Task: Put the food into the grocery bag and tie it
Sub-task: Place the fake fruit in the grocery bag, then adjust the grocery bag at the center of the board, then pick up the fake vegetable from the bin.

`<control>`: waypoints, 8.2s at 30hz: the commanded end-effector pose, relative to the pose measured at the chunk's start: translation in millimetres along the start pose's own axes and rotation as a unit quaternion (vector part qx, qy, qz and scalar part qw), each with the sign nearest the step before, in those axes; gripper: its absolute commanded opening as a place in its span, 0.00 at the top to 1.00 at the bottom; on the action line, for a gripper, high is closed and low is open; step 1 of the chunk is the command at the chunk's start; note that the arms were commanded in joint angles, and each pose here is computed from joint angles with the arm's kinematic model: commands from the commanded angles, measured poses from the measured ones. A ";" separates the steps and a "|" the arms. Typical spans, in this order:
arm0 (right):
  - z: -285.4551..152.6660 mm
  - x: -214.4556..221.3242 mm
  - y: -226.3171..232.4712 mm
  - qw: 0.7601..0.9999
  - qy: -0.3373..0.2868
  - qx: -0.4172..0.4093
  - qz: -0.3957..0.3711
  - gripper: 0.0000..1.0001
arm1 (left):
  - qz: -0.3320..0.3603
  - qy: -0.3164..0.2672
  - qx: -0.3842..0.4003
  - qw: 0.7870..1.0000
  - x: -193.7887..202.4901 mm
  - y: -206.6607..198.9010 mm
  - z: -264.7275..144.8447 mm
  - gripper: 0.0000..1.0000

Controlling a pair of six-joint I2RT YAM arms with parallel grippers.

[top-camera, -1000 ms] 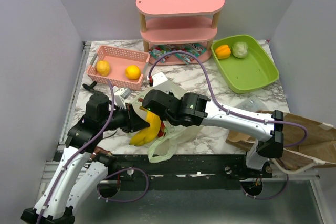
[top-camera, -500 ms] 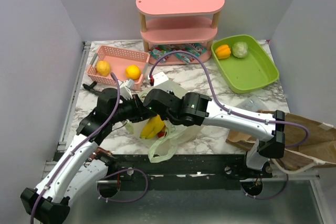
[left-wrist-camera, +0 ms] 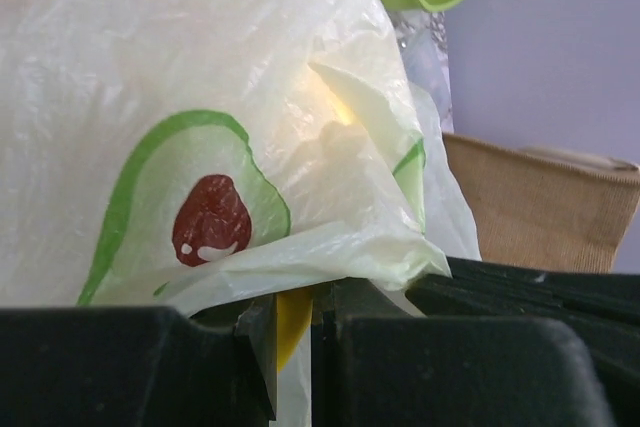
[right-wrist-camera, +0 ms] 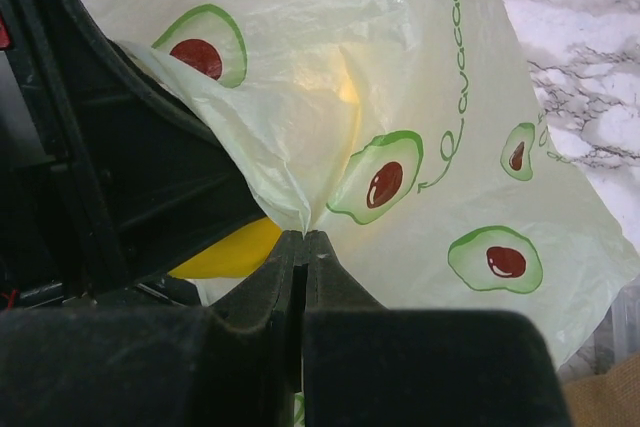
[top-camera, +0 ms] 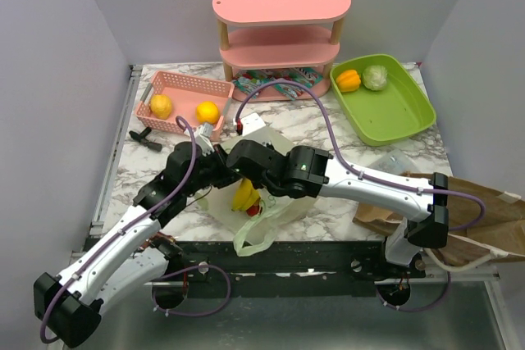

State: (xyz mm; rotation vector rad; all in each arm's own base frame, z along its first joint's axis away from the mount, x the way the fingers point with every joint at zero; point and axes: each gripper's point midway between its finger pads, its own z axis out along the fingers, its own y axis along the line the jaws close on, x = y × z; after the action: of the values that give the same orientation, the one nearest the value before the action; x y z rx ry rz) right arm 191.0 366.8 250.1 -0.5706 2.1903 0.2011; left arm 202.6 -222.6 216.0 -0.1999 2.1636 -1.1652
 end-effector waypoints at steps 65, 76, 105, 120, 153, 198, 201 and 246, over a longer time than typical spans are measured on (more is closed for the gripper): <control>-11.6 -2.3 -21.6 0.999 -0.026 0.021 0.009 0.99 | 0.267 -0.069 -0.266 0.924 -49.4 75.5 -94.4 0.09; -4.8 1.6 -27.4 0.999 -0.022 0.046 0.000 0.99 | 0.261 -0.059 -0.231 0.935 -70.7 76.9 -53.2 0.52; 87.5 -122.4 -60.7 0.995 -0.078 0.066 -0.015 0.99 | 0.200 -0.149 -0.260 0.933 -64.5 77.9 -131.9 1.00; 89.4 -157.0 -28.5 0.987 -0.142 -0.019 -0.075 0.99 | 0.193 -0.195 -0.193 0.942 -58.0 55.6 -152.0 1.00; 65.8 -161.3 -210.4 0.955 -0.127 0.139 0.229 0.00 | 0.225 -0.163 -0.125 0.952 -43.6 52.3 -117.4 1.00; 263.1 -20.0 -450.5 0.727 -0.085 0.211 0.648 0.08 | 0.217 -0.170 -0.145 0.950 -50.4 60.0 -116.2 1.00; 274.3 -10.6 -453.8 0.716 -0.088 0.230 0.653 0.07 | 0.216 -0.168 -0.147 0.951 -50.4 61.2 -115.5 1.00; 322.6 75.6 -487.4 0.681 -0.087 0.320 0.652 0.89 | 0.212 -0.159 -0.158 0.951 -50.8 65.9 -111.8 1.00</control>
State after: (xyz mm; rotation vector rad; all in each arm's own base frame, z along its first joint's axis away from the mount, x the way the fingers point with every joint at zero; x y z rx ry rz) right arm 639.1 31.3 67.0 1.4053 1.7300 0.3604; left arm 181.9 -82.8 231.2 -0.0679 1.9644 -0.4949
